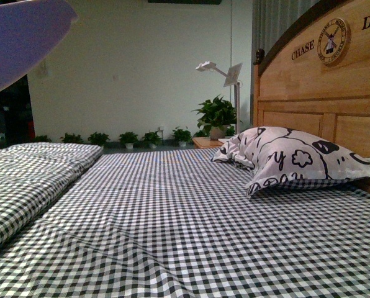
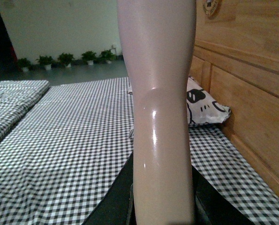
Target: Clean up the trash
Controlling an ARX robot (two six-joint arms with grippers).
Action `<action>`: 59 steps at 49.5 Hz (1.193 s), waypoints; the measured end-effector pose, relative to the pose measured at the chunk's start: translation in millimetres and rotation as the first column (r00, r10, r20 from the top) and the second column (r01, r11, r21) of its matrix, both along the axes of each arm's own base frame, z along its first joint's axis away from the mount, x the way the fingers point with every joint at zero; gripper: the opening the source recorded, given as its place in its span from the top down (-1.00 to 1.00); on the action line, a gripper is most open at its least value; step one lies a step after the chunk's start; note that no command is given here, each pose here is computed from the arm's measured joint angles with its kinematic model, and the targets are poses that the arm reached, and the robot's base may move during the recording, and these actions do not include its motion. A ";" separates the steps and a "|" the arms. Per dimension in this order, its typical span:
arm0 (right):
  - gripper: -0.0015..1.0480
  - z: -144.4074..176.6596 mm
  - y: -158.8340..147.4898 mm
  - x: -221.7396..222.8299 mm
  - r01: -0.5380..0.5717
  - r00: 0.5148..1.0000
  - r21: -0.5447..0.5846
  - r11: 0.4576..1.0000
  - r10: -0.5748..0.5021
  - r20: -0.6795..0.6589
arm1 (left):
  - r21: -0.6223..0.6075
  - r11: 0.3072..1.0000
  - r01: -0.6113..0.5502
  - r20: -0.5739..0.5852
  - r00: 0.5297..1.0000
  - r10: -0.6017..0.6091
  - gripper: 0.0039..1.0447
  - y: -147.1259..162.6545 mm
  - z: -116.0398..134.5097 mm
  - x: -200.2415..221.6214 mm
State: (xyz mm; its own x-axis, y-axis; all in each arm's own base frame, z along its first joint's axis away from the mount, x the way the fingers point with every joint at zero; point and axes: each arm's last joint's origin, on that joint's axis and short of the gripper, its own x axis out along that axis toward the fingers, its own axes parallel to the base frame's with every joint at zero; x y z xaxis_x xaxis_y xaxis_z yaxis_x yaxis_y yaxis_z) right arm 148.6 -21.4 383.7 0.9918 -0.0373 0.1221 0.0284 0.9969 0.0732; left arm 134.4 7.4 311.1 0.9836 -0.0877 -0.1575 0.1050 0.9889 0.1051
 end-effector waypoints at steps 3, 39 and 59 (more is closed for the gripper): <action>0.63 -1.0 -0.1 0.3 0.003 1.000 0.001 1.000 -0.003 -0.004 | -0.002 1.000 -0.001 -0.001 1.000 0.001 0.49 0.0 -0.1 0.0; 0.63 -1.0 -0.2 0.3 0.004 1.000 0.001 1.000 -0.004 -0.004 | -0.003 1.000 0.000 0.000 1.000 0.000 0.49 0.0 0.0 0.0; 0.63 -1.0 -0.2 0.3 0.005 1.000 0.001 1.000 -0.005 -0.004 | -0.003 1.000 0.000 0.000 1.000 0.000 0.49 0.0 0.0 0.0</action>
State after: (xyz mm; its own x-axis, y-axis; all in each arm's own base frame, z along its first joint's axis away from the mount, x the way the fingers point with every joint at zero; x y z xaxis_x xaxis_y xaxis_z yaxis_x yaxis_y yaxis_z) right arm 148.9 -21.6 382.6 0.9921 -0.0419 0.1180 0.0333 0.9967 0.0743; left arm 134.4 7.4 311.1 0.9837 -0.0877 -0.1571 0.1045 0.9893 0.1022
